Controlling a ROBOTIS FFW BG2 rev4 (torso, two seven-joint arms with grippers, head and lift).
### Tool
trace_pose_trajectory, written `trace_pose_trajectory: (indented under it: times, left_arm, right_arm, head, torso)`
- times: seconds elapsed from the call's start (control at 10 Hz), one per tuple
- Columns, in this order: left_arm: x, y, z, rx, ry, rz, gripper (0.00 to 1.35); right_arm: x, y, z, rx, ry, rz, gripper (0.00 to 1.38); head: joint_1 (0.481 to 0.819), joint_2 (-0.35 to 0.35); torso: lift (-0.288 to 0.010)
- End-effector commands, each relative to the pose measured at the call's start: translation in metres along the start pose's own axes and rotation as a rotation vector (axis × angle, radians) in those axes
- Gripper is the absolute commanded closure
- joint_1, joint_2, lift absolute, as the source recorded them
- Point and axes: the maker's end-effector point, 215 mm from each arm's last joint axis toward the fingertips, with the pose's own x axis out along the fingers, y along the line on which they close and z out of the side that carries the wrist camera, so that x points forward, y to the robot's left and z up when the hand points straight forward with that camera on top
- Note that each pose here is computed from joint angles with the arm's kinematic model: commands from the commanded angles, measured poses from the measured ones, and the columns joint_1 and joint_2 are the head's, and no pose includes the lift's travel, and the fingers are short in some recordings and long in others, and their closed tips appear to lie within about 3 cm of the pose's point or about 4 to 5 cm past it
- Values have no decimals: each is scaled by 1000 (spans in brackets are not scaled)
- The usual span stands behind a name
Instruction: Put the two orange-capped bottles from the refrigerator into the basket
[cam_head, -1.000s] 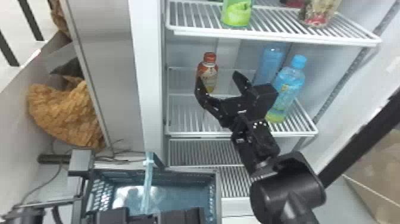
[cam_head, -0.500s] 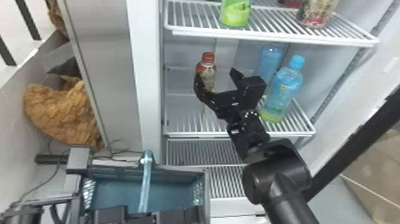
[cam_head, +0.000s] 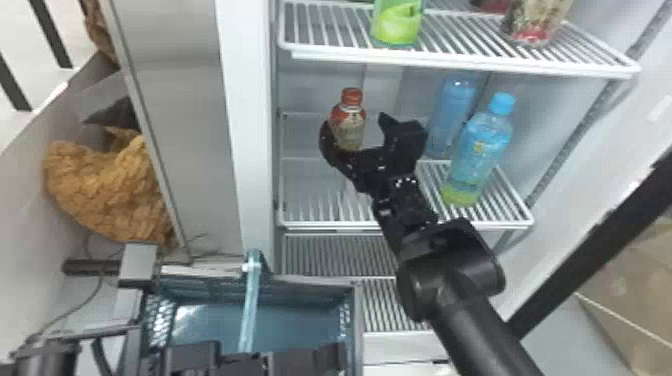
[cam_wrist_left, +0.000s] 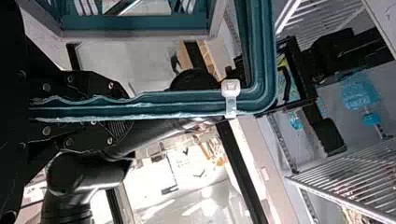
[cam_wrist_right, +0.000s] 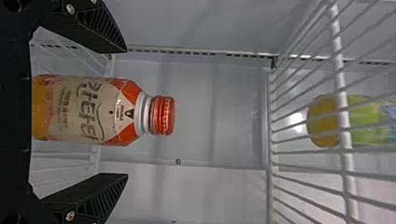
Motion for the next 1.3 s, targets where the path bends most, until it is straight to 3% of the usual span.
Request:
trace_pose_trajectory:
  times: [0.0,0.2,0.3,0.4,0.5,0.9,1.2]
  left_arm:
    - [1,0,0,0,2,-3,1144]
    - [1,0,1,0,0,-3,1144]
    - [1,0,1,-3,-1,-5,1144]
    - [2,-2,1,0,1,-8,1144]
    - [2,-1,0,-3,1,-8,1144]
    - [2,-5,-1,-6,3,-23,1144]
    - [2,-6,-1,-9,2,-27,1144]
  right_arm:
    - [10,-1,-6,-21,16,2,101]
    - [17,-3,-15,-6,39,-1,145]
    - [21,3,-17,14,48,12,367]
    - [24,6,-16,18,48,21,756]
    - [24,7,-12,20,36,22,883]
    - [10,3,2,78,-13,40,886]
    - [-35,-6,39,117,-110,55,886]
  head:
    - [695,-139]
    - [695,-138]
    - [695,-139]
    - [695,-135]
    - [695,-128]
    - [695,-124]
    - [695,-143]
  torso:
    - [-288]
    - [-288]
    - [-288]
    - [-288]
    - [-288]
    - [-288]
    - [-288]
